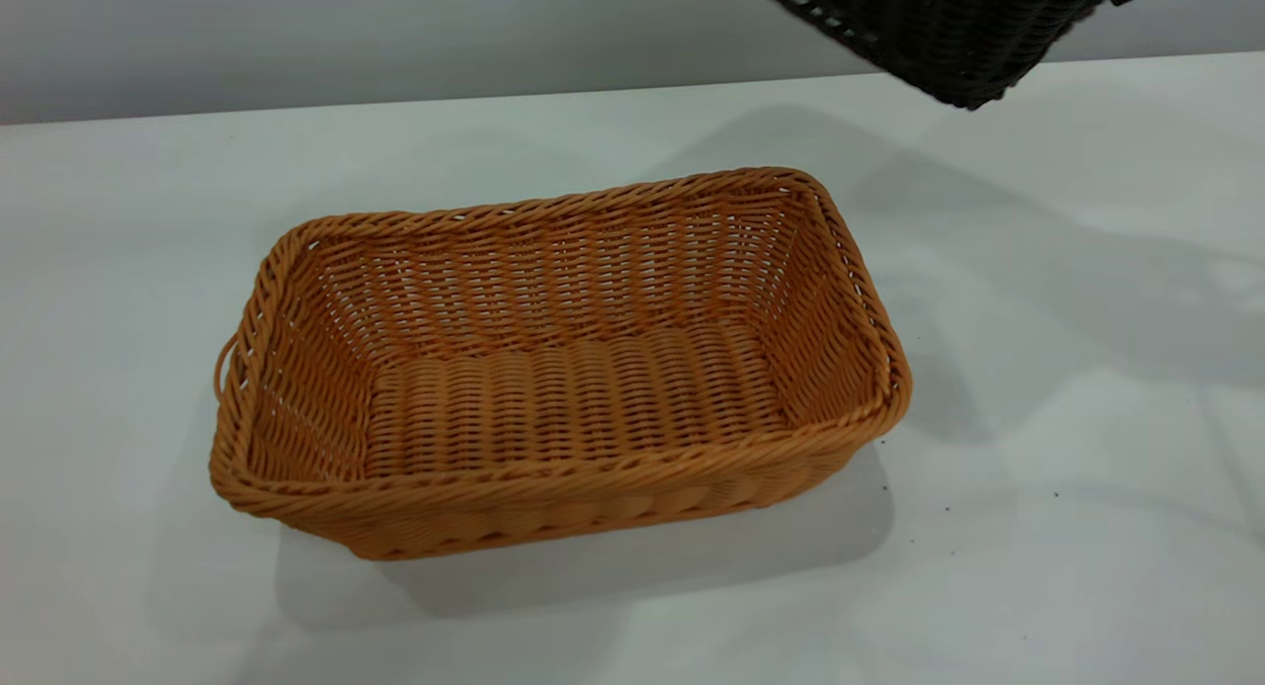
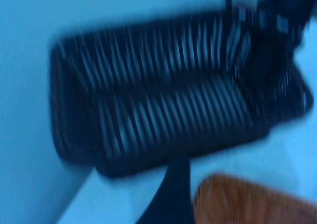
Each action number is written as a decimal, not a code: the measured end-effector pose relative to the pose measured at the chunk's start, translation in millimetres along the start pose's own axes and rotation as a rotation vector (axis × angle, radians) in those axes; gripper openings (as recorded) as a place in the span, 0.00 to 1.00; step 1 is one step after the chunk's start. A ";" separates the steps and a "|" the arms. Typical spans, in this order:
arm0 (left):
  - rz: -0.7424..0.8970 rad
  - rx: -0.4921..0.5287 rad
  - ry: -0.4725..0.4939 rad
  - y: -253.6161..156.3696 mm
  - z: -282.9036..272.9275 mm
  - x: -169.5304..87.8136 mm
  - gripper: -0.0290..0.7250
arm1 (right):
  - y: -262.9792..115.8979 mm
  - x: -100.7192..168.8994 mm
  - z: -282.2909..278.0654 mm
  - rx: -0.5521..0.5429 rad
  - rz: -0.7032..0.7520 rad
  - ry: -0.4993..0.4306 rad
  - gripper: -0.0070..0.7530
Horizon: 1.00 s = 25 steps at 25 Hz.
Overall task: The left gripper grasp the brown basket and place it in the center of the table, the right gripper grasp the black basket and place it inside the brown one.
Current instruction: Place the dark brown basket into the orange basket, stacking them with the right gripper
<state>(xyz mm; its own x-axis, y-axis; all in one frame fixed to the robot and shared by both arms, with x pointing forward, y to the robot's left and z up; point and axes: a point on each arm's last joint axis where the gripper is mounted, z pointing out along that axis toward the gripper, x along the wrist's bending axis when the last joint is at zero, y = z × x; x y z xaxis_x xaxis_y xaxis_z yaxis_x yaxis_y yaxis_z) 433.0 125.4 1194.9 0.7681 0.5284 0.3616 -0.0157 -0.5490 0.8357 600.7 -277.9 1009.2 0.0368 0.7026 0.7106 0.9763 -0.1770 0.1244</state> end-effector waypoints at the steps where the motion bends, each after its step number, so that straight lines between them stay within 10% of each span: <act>1: -0.016 -0.028 0.012 5.8 -7.7 2.0 0.91 | -1.7 6.1 3.4 0.033 -0.034 -0.015 0.40; 25: -0.130 -0.126 0.007 24.4 -27.5 5.4 0.91 | -25.6 80.4 95.2 0.363 -0.460 -0.217 0.39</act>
<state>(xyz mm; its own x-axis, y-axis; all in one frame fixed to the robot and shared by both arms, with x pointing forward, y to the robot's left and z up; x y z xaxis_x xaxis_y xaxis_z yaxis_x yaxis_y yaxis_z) 419.1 132.6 1228.6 0.7646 0.5941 0.2497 0.0028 -0.3906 0.9206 598.9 -151.3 997.2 -0.3994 0.7818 0.4788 0.9113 0.3957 0.1140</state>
